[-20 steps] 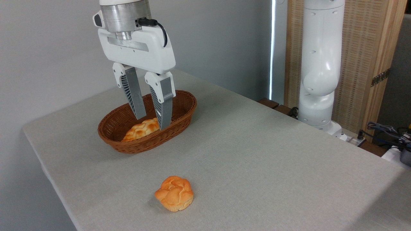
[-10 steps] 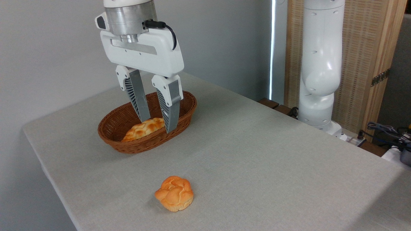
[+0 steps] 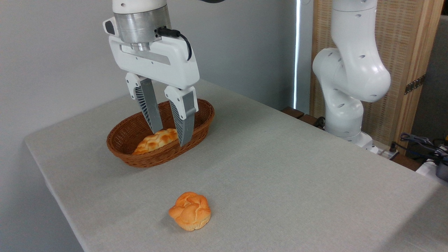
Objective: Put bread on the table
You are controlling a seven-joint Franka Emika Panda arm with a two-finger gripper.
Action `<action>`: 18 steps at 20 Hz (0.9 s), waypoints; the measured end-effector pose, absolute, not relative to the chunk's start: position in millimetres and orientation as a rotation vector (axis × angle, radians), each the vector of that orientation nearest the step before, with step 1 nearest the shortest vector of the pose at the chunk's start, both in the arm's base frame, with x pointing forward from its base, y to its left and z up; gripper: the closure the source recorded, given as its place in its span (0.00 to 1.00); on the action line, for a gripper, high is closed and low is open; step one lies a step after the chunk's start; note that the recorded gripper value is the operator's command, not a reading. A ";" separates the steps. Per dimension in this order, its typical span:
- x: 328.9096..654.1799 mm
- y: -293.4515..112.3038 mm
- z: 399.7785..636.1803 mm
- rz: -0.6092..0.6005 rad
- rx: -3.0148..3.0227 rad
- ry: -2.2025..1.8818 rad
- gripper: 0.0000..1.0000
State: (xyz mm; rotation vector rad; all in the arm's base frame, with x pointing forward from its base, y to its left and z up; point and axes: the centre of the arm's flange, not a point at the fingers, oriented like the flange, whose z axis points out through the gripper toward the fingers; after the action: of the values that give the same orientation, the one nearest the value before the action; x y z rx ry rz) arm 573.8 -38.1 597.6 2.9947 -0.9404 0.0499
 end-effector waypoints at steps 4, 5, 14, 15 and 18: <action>574.3 -30.4 597.5 0.051 2.982 -0.974 0.00; 574.1 -28.9 597.4 0.047 2.976 -0.991 0.00; 571.6 -19.5 598.8 0.033 2.964 -1.010 0.00; 571.5 -18.9 599.0 0.034 2.965 -1.008 0.00; 571.4 -18.0 599.2 0.034 2.966 -1.006 0.00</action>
State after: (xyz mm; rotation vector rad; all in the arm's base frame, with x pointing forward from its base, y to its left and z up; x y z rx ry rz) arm 571.4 -18.0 599.2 2.9656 -1.0058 0.0341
